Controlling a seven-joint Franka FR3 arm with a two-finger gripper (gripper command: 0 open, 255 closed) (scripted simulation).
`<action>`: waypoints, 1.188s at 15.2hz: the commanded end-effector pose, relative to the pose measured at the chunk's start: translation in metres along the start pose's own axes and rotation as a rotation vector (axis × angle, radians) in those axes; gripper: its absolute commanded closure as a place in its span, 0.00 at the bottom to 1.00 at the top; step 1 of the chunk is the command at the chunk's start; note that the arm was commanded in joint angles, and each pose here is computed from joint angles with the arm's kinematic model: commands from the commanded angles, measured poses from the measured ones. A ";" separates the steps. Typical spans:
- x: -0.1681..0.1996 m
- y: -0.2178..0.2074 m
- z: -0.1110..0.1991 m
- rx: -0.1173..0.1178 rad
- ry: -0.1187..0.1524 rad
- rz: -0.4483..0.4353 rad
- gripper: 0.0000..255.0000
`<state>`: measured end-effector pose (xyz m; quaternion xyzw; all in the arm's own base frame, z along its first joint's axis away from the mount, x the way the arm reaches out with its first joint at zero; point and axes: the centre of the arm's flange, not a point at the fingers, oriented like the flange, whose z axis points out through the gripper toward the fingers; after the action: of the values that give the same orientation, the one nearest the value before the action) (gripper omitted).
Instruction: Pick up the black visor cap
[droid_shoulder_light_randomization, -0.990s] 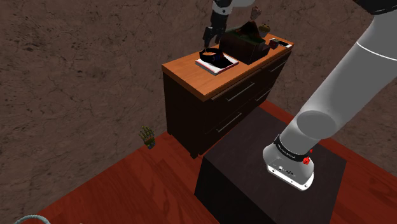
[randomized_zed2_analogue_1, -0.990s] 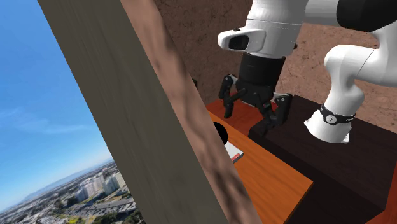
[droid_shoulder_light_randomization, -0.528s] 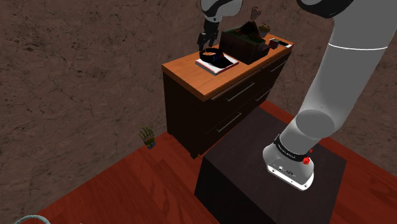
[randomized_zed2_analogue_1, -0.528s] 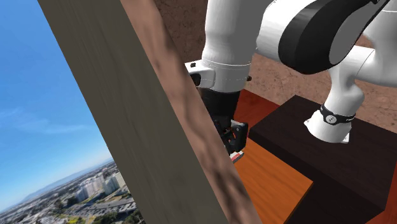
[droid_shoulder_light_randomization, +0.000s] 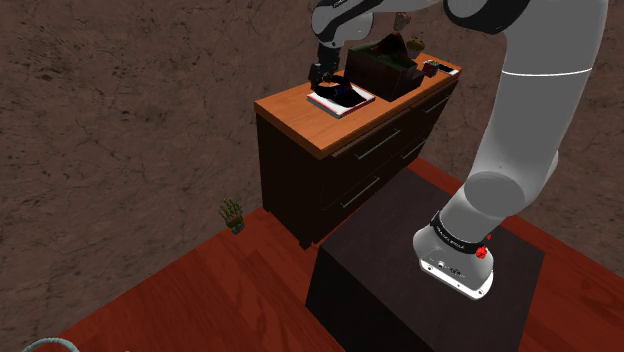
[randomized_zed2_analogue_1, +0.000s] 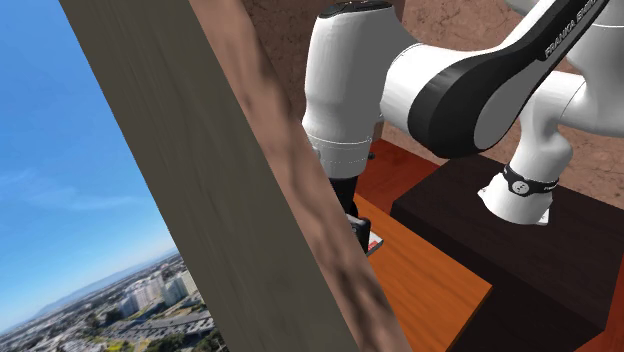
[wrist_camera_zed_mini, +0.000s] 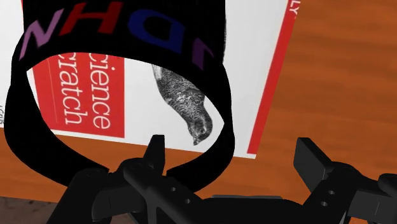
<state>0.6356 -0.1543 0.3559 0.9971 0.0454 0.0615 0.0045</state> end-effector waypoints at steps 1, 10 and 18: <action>0.000 0.000 0.008 0.000 0.000 0.000 0.00; 0.000 0.000 0.008 0.000 0.000 0.000 1.00; 0.003 0.001 -0.024 0.000 0.000 0.000 1.00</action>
<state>0.6351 -0.1535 0.3746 0.9970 0.0454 0.0617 0.0045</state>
